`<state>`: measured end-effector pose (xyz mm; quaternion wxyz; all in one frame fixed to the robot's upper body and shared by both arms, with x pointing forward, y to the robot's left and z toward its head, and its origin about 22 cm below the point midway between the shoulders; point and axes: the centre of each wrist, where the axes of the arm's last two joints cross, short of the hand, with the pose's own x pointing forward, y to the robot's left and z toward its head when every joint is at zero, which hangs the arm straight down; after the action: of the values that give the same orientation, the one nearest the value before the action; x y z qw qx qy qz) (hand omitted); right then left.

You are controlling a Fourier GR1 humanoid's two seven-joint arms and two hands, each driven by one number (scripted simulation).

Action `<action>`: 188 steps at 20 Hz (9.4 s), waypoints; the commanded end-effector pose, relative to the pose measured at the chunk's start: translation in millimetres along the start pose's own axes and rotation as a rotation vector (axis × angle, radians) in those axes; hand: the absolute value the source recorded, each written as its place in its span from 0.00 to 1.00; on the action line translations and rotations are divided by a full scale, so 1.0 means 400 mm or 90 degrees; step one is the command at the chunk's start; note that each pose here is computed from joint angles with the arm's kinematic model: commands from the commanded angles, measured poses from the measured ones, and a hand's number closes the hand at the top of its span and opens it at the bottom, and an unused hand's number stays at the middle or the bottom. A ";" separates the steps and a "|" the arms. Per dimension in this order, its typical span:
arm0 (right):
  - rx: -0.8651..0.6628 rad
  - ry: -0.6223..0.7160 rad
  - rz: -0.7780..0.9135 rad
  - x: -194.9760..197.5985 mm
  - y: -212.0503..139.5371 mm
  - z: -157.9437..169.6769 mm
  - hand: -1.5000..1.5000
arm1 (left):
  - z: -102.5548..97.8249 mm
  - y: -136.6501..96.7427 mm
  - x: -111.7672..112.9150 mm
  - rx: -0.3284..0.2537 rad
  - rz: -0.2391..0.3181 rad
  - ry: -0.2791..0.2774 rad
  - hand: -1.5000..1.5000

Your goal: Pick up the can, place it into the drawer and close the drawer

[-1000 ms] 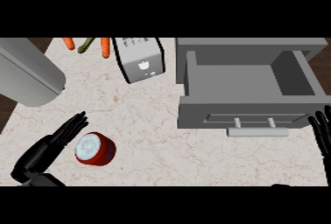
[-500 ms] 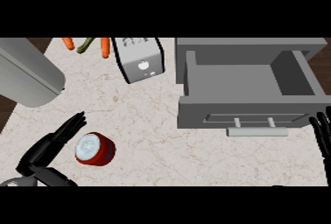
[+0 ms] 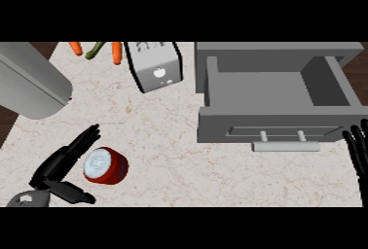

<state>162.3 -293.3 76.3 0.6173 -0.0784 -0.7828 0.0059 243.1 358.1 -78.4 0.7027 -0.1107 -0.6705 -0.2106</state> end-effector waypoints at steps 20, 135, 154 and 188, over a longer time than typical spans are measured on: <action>-0.007 0.002 -0.008 0.045 -0.023 0.035 0.00 | -0.095 -0.096 -0.044 -0.041 0.030 -0.022 0.00; 0.016 -0.041 -0.010 0.050 0.008 -0.066 0.00 | -0.766 -0.549 0.802 0.281 -0.160 -0.119 1.00; 0.034 -0.067 -0.002 0.080 0.019 -0.071 0.00 | -0.765 -0.523 0.719 0.367 -0.155 -0.118 0.00; 0.135 -0.138 0.700 -0.020 0.144 -0.216 0.00 | -0.756 -0.528 0.831 0.377 -0.042 -0.141 0.00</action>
<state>239.3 -240.6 102.0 0.4460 -0.3765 -0.7175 0.3802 422.3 -16.4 191.1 0.6181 0.0962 -0.7800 -0.0174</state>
